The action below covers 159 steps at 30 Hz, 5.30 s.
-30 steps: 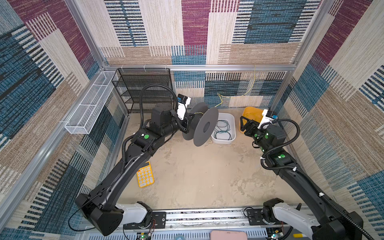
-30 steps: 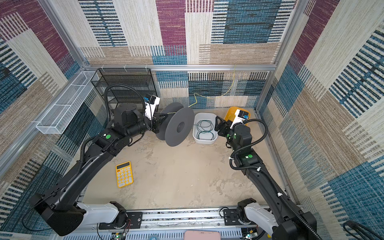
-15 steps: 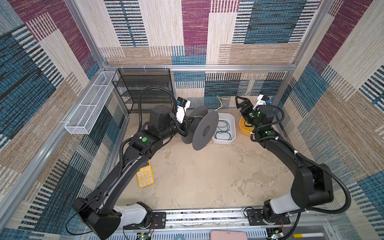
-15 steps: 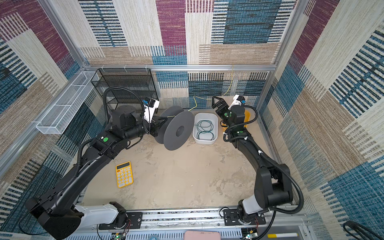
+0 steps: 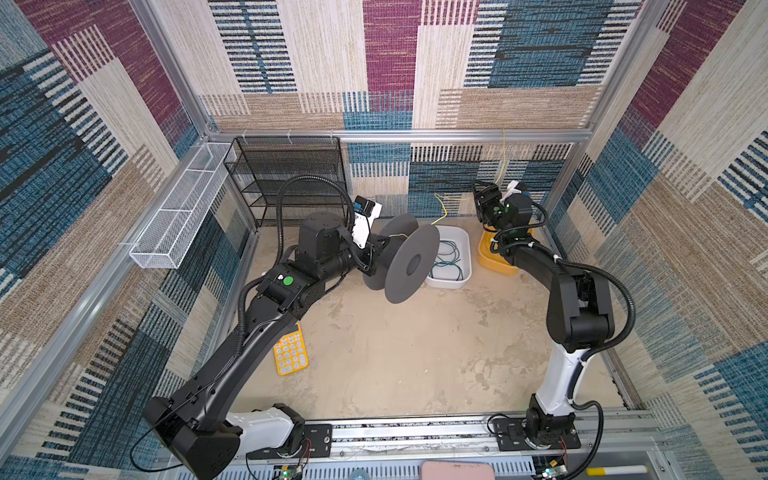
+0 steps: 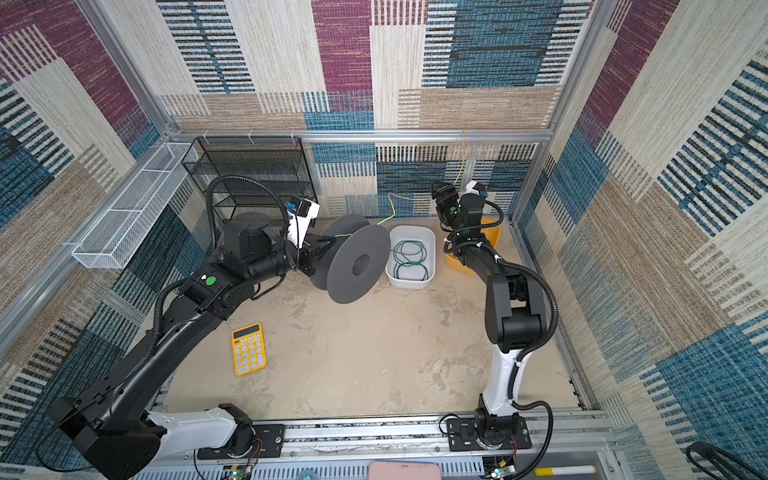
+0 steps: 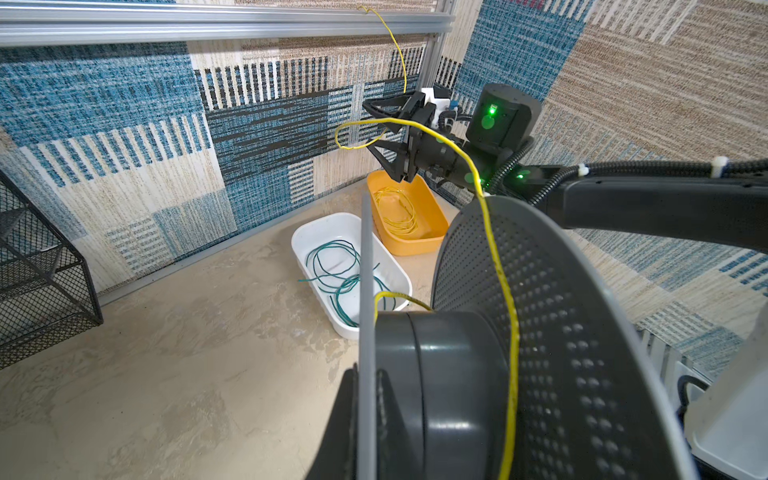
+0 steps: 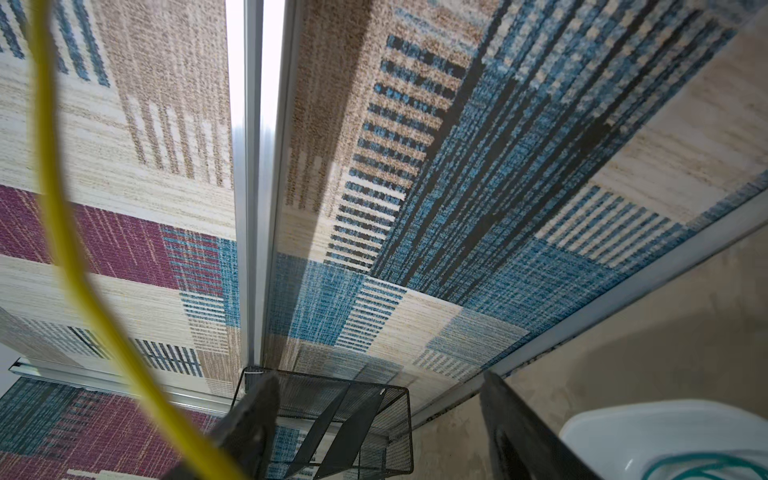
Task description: Wrap the cables
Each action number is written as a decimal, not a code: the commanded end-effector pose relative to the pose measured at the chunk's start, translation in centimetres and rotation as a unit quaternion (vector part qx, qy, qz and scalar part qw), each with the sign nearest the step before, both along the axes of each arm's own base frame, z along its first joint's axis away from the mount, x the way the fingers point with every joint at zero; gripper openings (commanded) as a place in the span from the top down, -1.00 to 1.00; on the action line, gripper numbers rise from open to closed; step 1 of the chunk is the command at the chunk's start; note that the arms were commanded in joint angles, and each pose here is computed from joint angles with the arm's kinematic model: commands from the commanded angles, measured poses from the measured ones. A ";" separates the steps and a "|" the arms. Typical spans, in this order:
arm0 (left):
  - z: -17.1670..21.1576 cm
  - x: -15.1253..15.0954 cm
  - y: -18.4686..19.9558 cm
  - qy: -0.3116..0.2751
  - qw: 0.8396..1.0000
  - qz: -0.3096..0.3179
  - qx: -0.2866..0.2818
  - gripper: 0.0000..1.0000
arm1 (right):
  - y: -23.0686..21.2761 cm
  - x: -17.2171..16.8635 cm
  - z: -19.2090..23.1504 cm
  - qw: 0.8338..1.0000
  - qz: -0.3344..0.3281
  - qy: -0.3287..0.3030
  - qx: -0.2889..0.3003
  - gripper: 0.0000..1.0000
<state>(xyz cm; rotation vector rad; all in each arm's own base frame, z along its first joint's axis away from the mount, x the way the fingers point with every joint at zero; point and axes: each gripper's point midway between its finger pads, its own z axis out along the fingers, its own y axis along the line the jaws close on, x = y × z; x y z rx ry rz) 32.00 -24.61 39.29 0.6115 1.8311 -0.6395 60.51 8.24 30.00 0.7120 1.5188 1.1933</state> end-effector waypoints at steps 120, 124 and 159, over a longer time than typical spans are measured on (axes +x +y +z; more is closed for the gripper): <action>-7.4 15.7 5.4 -0.027 0.938 0.346 -0.021 1.00 | 24.7 -39.3 11.3 0.905 0.128 -0.277 -0.297 1.00; -9.5 14.9 4.3 -0.020 0.944 0.329 0.002 1.00 | 24.4 -37.7 14.0 0.902 0.120 -0.294 -0.293 1.00; -20.2 -1.9 4.2 0.006 0.965 0.187 0.183 1.00 | 15.5 -10.6 19.2 0.905 0.006 -0.250 -0.343 1.00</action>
